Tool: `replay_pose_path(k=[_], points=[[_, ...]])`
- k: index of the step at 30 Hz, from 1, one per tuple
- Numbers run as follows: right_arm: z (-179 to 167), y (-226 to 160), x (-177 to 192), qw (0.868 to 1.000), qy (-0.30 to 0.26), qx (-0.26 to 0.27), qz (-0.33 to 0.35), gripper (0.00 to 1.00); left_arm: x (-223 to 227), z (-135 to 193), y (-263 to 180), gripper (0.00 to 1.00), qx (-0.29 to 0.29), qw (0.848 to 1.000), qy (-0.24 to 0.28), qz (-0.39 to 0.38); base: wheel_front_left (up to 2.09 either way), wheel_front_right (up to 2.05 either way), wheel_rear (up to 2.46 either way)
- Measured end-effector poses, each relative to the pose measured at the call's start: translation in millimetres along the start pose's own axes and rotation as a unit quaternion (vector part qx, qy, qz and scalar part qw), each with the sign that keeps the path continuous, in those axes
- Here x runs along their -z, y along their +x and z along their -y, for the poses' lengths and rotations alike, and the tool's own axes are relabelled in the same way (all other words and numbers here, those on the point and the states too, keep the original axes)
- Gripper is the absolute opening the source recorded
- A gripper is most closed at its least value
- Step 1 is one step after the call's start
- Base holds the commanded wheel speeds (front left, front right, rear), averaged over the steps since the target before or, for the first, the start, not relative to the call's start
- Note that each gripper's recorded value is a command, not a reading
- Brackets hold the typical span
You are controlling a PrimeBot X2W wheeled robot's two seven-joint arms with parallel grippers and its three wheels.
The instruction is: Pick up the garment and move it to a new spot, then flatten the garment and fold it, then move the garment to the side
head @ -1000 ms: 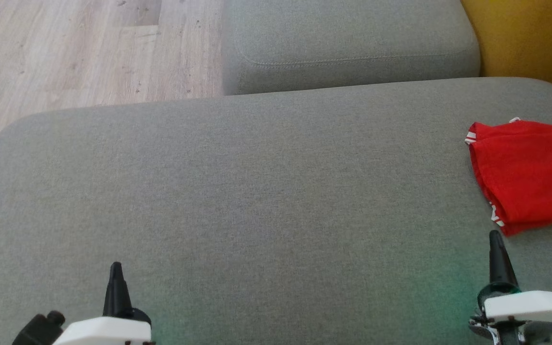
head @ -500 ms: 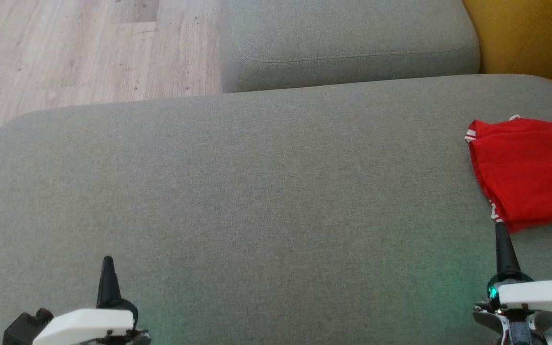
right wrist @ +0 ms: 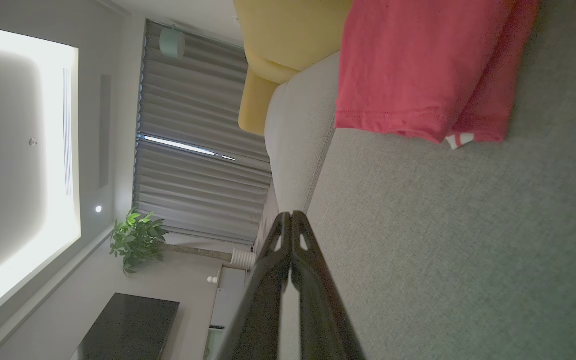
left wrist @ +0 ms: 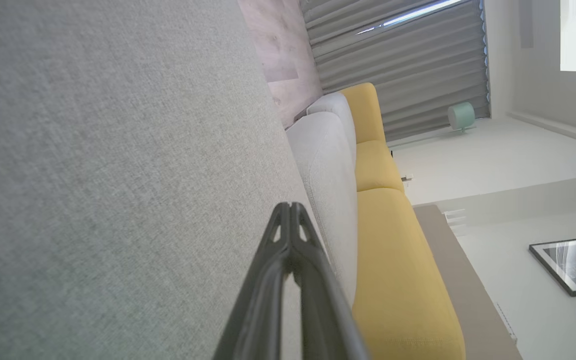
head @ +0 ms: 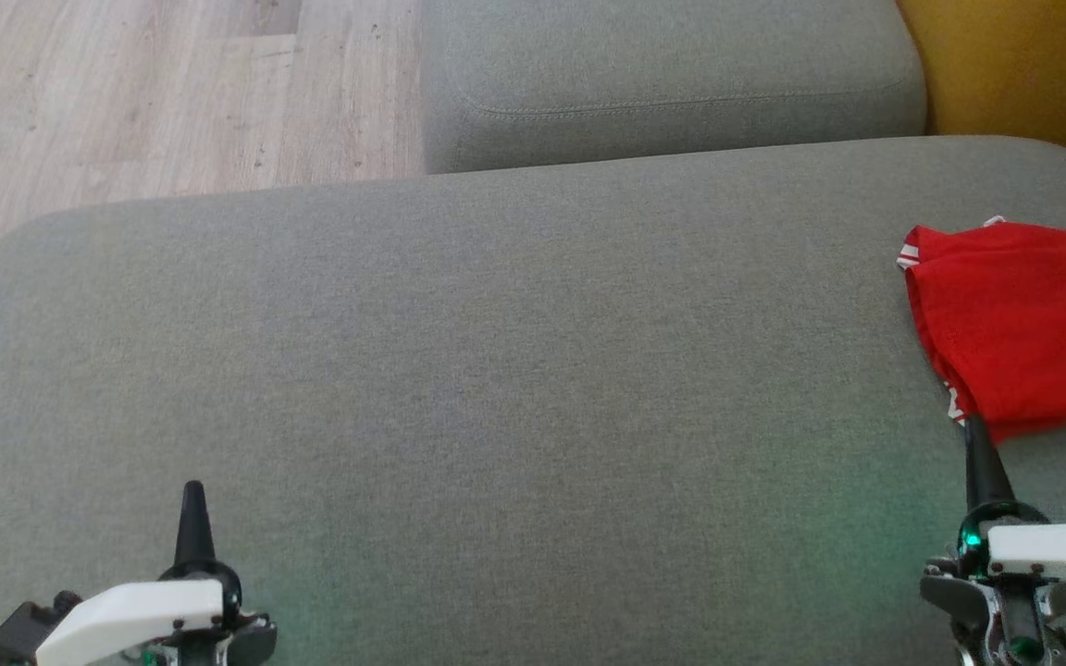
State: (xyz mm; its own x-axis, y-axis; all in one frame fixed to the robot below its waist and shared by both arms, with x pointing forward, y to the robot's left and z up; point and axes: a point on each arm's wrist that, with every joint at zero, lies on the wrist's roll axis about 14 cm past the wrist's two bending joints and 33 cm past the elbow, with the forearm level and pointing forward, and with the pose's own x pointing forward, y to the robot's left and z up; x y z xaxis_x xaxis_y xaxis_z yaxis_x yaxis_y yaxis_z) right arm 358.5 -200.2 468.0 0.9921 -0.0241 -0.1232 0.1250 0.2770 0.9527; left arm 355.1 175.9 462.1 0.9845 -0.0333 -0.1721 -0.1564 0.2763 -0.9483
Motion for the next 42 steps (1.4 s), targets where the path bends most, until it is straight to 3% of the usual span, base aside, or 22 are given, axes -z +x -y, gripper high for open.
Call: replay_pose_path(k=[24, 42], points=[[-8.0, 13.1, -10.0, 0.990, 0.140, -0.013, 0.004, 0.00, -17.3, 14.4, 16.1, 0.00, 0.039, 0.990, -0.138, 0.010, 0.00, 0.00, 0.00], [-10.6, 14.9, -11.5, 0.990, 0.142, -0.017, 0.007, 0.00, -17.0, 15.1, 16.5, 0.00, 0.040, 0.989, -0.141, 0.009, 0.00, 0.00, 0.00]])
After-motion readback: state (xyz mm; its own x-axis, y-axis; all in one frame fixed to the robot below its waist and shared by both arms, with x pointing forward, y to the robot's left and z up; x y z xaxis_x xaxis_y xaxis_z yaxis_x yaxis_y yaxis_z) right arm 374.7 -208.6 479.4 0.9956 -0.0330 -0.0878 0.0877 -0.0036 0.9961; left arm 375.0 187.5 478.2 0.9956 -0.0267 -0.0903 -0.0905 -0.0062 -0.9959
